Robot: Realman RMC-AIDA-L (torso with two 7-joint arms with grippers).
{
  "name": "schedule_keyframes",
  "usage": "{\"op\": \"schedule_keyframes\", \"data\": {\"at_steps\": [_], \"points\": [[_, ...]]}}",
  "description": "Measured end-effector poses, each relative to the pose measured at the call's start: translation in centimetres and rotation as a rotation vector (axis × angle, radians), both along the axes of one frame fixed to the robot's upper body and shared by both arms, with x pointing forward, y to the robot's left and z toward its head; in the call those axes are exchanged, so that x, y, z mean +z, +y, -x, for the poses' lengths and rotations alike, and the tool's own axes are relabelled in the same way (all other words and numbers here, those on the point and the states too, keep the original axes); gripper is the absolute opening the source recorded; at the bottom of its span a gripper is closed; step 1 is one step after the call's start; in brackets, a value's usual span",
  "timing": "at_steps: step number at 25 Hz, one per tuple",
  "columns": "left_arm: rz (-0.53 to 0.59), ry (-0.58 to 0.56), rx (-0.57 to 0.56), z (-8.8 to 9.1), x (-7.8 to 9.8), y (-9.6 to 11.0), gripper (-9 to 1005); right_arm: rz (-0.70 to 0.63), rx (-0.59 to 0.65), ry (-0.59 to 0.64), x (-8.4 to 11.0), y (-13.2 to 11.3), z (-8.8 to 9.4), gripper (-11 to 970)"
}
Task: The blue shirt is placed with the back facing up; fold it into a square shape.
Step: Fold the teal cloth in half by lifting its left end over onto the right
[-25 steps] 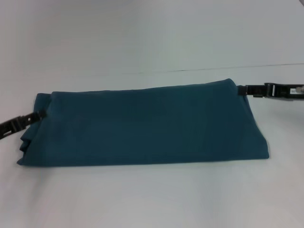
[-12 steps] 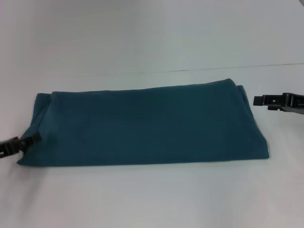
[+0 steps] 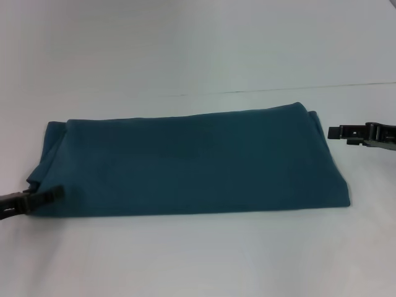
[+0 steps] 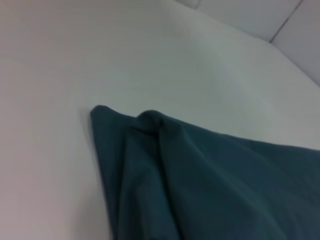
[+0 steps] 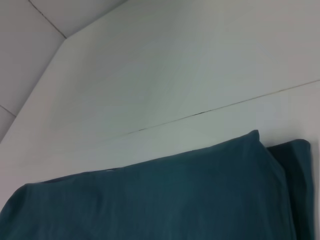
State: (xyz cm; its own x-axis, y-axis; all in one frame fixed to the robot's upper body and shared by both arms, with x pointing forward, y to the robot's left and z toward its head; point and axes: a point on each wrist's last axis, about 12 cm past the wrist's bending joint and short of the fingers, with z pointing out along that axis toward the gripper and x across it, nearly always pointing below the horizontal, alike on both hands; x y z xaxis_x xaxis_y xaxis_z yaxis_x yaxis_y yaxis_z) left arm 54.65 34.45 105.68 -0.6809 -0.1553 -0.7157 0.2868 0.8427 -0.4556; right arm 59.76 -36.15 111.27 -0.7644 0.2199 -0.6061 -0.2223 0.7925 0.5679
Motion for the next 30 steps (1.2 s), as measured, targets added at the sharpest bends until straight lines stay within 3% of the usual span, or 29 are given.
{"op": "schedule_keyframes", "data": {"at_steps": [12,24,30], "points": [[-0.038,0.004,-0.038,-0.6,0.3,-0.6,749,0.008,0.001,0.005,-0.3,0.0,0.2,712],[-0.038,0.003,-0.05,-0.7,0.5,-0.7,252,0.058,0.017,0.108,-2.2,-0.4,1.6,711],[-0.03,0.003,-0.057,-0.6,0.6,-0.8,135,0.045,0.017,0.131,-2.8,-0.5,2.2,711]]}}
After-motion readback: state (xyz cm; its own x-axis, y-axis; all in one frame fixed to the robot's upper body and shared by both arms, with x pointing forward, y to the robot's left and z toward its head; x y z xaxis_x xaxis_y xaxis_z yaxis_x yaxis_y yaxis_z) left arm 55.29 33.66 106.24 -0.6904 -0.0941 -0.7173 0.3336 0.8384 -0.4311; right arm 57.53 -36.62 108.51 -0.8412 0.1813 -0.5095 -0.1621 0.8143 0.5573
